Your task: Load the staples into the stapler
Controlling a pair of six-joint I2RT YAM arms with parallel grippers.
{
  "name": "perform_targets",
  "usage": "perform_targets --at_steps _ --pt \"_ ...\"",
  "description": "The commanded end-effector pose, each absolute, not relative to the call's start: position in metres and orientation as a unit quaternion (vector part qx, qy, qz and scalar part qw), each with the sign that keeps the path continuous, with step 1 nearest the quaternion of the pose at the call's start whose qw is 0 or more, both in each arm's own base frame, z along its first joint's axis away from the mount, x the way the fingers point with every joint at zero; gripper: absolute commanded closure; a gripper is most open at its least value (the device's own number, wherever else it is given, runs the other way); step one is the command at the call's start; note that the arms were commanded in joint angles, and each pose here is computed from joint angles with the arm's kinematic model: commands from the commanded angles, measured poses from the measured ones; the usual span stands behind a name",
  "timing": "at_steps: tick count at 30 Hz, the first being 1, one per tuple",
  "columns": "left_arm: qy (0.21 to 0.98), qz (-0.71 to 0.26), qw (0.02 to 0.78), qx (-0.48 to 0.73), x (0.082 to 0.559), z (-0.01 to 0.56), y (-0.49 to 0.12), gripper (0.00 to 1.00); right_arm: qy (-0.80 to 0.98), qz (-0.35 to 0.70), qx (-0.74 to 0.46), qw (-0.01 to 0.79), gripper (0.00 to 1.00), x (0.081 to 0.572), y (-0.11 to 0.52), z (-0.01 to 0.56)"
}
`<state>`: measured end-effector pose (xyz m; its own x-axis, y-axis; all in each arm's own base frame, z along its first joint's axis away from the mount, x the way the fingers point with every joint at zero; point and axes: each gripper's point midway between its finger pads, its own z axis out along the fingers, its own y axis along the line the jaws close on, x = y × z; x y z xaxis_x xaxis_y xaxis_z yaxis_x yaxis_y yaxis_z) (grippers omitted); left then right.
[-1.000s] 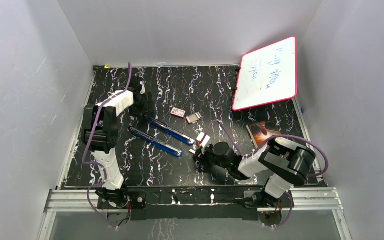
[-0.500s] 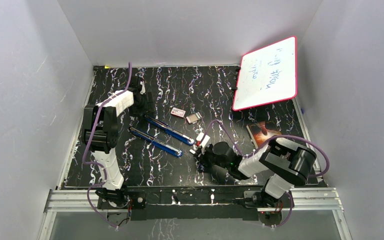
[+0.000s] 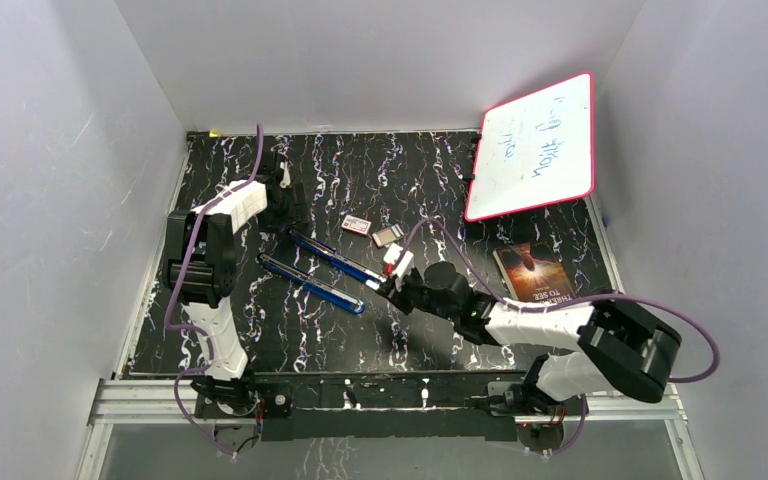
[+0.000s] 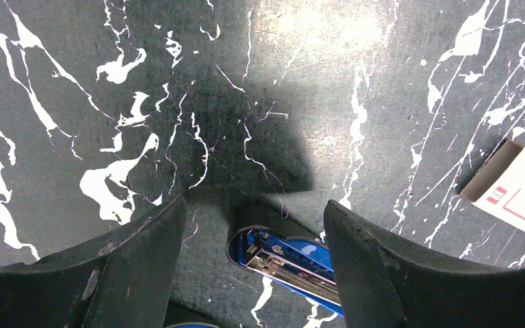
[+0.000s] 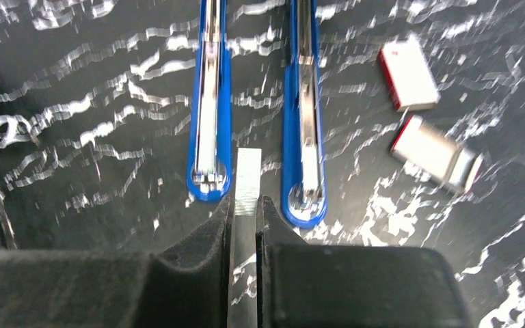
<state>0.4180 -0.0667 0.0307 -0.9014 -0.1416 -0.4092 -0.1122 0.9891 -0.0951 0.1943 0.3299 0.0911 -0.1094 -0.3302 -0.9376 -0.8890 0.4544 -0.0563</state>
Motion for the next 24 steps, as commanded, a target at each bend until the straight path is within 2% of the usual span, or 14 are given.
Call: perform_targets --at_steps 1,6,24 --pt "0.968 -0.043 0.238 -0.063 0.417 0.057 -0.069 0.28 0.663 0.28 -0.44 0.537 0.95 0.206 0.345 0.144" --pt "0.968 -0.05 0.238 -0.062 0.416 0.058 -0.072 0.28 0.69 0.251 -0.453 0.506 1.0 0.223 0.358 0.141" --pt "0.973 -0.042 0.22 -0.058 0.414 0.05 -0.07 0.28 0.77 0.236 -0.441 0.397 1.0 0.279 0.385 0.121"
